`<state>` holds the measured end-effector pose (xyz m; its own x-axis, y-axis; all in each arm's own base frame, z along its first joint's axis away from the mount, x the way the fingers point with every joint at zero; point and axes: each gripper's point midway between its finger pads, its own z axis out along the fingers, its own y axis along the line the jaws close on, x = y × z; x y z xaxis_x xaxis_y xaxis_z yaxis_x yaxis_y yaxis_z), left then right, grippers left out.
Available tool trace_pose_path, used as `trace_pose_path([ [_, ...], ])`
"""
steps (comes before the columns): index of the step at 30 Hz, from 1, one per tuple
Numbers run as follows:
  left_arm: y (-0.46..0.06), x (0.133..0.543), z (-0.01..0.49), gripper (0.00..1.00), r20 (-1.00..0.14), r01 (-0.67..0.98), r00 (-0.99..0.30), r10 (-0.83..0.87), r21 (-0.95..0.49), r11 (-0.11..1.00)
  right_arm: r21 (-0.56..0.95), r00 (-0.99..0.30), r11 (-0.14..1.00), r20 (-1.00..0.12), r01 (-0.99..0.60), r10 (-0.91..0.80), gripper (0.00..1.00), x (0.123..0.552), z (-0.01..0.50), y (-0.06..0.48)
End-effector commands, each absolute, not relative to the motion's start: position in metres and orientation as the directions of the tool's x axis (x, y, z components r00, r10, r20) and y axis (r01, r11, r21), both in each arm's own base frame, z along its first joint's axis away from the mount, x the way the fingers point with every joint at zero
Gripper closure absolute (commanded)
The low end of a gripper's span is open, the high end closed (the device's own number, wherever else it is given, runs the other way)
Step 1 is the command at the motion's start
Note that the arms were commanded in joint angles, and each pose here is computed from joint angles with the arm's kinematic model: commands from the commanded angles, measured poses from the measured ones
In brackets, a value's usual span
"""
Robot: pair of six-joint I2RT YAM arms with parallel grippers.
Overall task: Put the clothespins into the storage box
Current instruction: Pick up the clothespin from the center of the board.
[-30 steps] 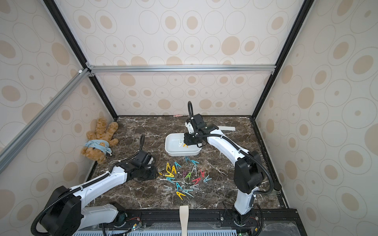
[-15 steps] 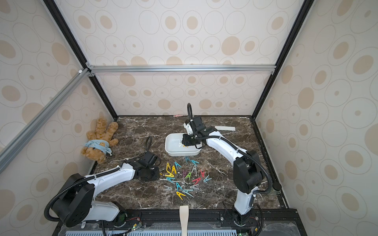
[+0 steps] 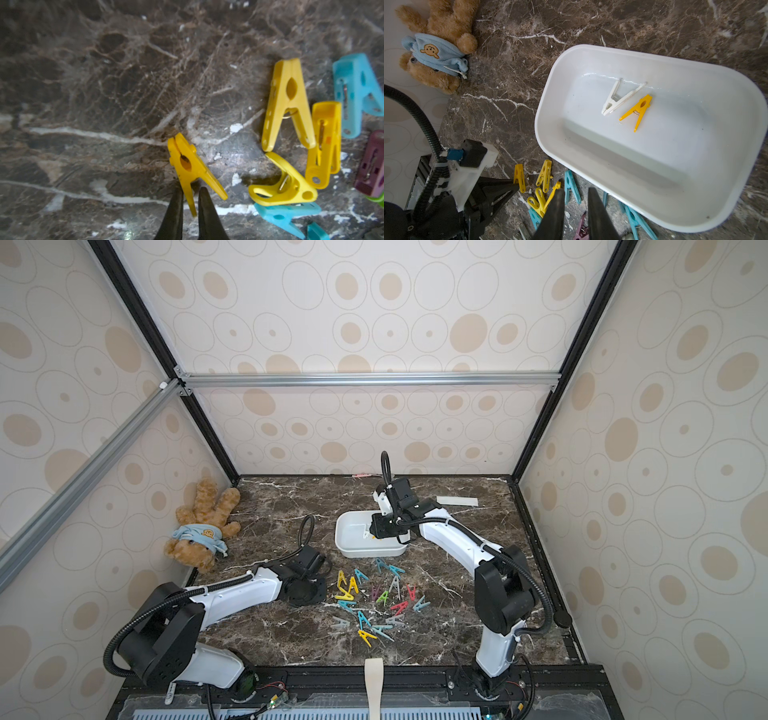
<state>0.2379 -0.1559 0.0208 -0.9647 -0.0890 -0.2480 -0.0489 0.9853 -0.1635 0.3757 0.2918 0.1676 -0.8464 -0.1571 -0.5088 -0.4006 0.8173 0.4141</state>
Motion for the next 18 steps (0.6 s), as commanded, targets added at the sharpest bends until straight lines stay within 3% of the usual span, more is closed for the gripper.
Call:
trace_pose_path([
  [1, -0.156, 0.248, 0.032, 0.90, -0.285, -0.040, -0.955, -0.077, -0.135, 0.990, 0.416, -0.828, 0.804, -0.538, -0.425, -0.160, 0.77, 0.369, 0.182, 0.292],
  [6, -0.154, 0.247, 0.033, 0.99, -0.289, -0.026, -0.955, -0.061, -0.120, 0.992, 0.410, -0.824, 0.807, -0.543, -0.426, -0.160, 0.77, 0.367, 0.186, 0.290],
  [18, -0.165, 0.263, 0.083, 1.00, -0.362, 0.057, -0.932, 0.001, -0.143, 0.988, 0.399, -0.821, 0.819, -0.552, -0.413, -0.145, 0.78, 0.363, 0.196, 0.283],
])
